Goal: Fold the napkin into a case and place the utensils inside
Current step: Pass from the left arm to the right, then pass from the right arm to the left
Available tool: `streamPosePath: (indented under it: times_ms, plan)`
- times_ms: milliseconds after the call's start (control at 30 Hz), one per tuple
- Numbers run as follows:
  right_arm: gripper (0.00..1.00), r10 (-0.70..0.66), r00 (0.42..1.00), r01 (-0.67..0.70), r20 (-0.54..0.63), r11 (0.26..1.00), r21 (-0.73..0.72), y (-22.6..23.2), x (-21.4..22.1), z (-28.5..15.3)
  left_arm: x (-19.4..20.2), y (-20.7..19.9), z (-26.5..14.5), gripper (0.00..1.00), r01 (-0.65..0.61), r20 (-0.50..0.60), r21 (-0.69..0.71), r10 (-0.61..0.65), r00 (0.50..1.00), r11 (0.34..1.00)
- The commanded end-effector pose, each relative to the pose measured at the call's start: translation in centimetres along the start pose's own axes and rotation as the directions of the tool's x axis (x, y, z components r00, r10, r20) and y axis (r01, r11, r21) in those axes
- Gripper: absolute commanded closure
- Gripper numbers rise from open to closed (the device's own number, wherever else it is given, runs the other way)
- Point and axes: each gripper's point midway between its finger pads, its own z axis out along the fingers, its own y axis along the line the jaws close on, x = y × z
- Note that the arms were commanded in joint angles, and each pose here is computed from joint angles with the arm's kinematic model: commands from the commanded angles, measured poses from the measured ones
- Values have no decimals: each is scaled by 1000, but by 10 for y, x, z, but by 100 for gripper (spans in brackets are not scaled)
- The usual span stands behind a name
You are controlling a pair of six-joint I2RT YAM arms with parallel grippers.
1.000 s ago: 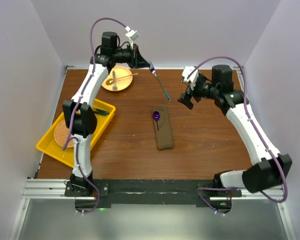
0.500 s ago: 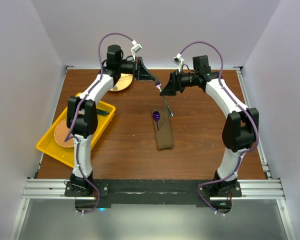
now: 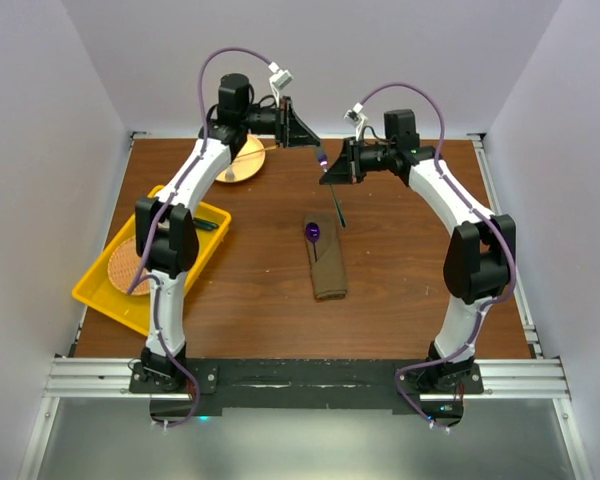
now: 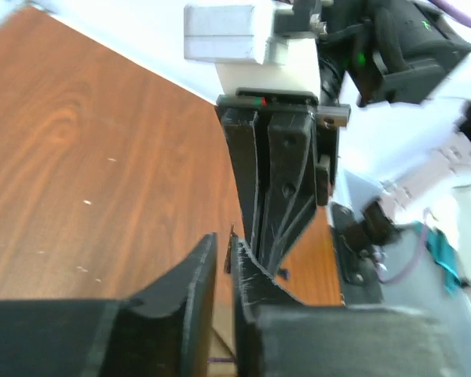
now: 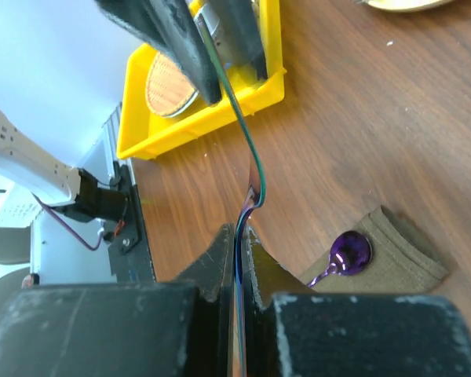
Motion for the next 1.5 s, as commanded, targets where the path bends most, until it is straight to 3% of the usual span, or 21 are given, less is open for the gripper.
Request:
streamPosePath:
  times_ms: [0,100,133,167,233,267,333,400,533,700,1167,1467]
  plan:
    - [100,42,999,-42,30,999,-21,13,1,-1,-29,18,-12,63,-62,44,-274,77,996,960]
    - [100,77,995,-75,56,997,-23,14,2,-1,-42,22,-26,29,-66,100,-404,116,988,912]
    - [100,95,994,-94,58,995,-20,12,6,-1,-57,17,-37,8,-66,142,-462,146,979,884]
    - [100,87,993,-86,76,996,-25,12,2,-1,-53,19,-38,2,-74,165,-447,164,973,891]
    - [100,142,986,-140,90,990,-30,12,5,-1,-56,2,-48,0,7,237,-340,79,968,941]
    - [100,129,985,-125,116,991,-40,13,0,-1,-51,-2,-48,0,-11,265,-277,88,960,961]
    - [100,213,969,-209,125,977,-46,10,6,2,-38,-22,-46,0,-23,242,-157,61,968,987]
    - [100,241,958,-235,152,970,-59,11,3,2,-25,-30,-37,5,-19,190,-90,36,981,996]
    - [100,308,938,-295,161,950,-100,14,7,4,-17,-23,-34,36,-4,171,-68,15,985,998]
    - [100,325,932,-306,163,943,-133,20,4,3,-7,-15,-23,56,-7,136,-41,12,991,999]
    - [100,325,934,-298,147,938,-179,26,3,4,2,1,4,65,23,111,-13,-22,994,1000]
    - [100,319,937,-292,138,938,-186,25,0,5,10,4,16,82,44,94,21,-46,995,999]
